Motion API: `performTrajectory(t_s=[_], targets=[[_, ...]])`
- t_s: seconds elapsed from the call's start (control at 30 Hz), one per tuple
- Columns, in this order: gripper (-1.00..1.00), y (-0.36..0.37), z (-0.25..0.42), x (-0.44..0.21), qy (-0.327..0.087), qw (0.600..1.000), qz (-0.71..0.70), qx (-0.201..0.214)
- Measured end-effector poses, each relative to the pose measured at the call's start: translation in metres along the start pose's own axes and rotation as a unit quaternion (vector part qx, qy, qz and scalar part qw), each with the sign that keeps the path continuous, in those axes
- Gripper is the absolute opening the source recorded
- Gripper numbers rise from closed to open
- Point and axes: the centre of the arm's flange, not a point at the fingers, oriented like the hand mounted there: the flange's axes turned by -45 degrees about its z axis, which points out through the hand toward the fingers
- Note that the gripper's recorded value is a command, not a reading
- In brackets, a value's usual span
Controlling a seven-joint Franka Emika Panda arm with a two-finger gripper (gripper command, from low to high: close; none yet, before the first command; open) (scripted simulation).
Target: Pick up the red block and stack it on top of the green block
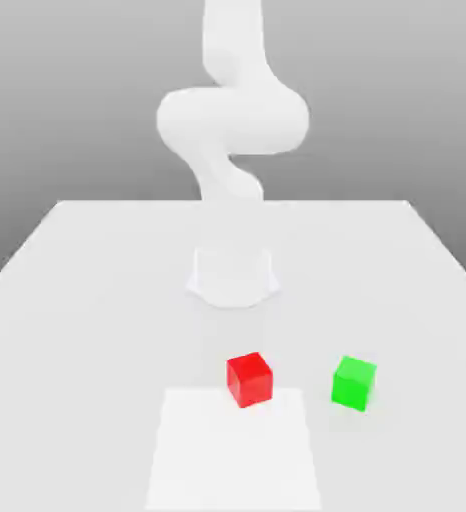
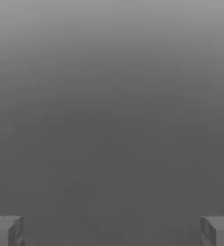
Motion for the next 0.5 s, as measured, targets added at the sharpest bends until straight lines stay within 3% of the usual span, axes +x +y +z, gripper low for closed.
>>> performTrajectory(t_s=[0.27,0.5], targets=[[0.0,0.0,0.175,-0.104,-0.146,0.987,-0.059,0.025],[0.0,-0.02,0.274,-0.26,-0.284,0.947,-0.143,0.052]])
